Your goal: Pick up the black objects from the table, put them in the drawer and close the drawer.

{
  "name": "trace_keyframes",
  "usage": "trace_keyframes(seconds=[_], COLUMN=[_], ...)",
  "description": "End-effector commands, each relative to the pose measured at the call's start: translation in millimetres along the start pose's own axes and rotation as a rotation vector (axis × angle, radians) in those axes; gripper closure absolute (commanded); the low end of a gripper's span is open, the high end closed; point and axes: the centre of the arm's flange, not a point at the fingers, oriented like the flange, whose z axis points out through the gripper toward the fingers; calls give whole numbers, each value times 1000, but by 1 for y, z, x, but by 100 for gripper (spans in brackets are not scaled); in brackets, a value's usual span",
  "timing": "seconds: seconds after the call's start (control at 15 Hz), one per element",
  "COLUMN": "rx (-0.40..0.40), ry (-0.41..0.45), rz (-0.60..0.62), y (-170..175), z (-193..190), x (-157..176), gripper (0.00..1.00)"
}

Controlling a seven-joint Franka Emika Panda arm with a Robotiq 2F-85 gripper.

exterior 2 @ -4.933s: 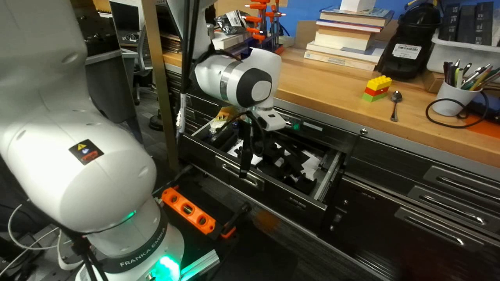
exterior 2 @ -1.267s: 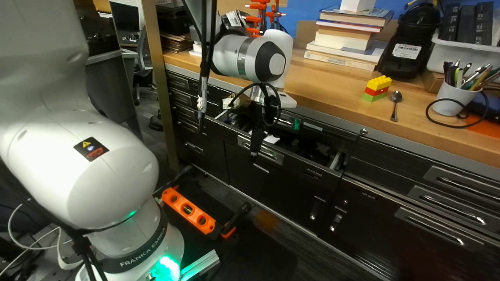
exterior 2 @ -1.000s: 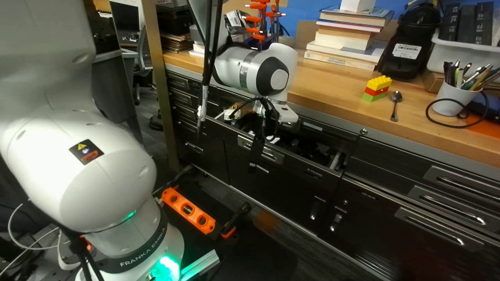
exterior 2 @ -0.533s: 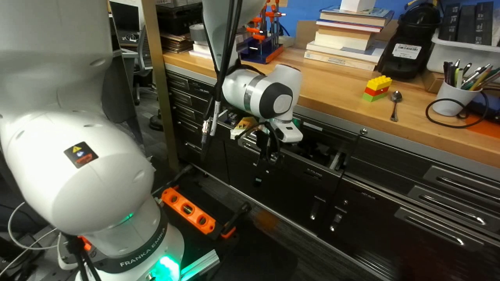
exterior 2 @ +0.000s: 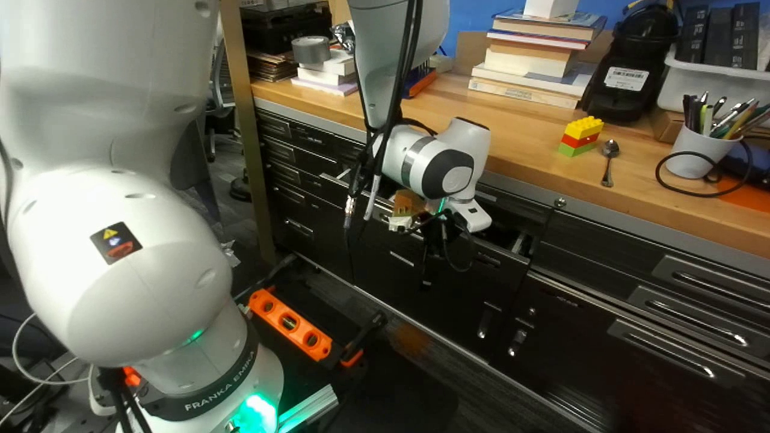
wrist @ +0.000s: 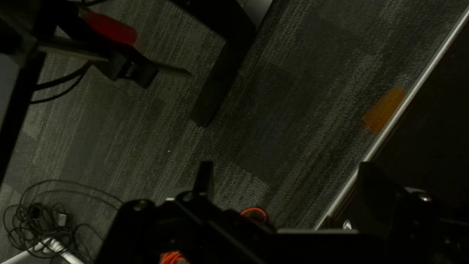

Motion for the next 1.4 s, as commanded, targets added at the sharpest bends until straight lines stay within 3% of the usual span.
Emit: trace_keyframes(seconds=[0.0, 0.33, 0.73, 0.87, 1.33], rx=[57, 163, 179, 144, -22], ry=[21, 88, 110, 106, -30], rz=[-63, -147, -185, -173, -37], y=[-41, -90, -79, -64, -6], z=[2, -12, -12, -18, -56], x=[42, 69, 61, 49, -24], gripper=[0, 0, 0, 0, 0])
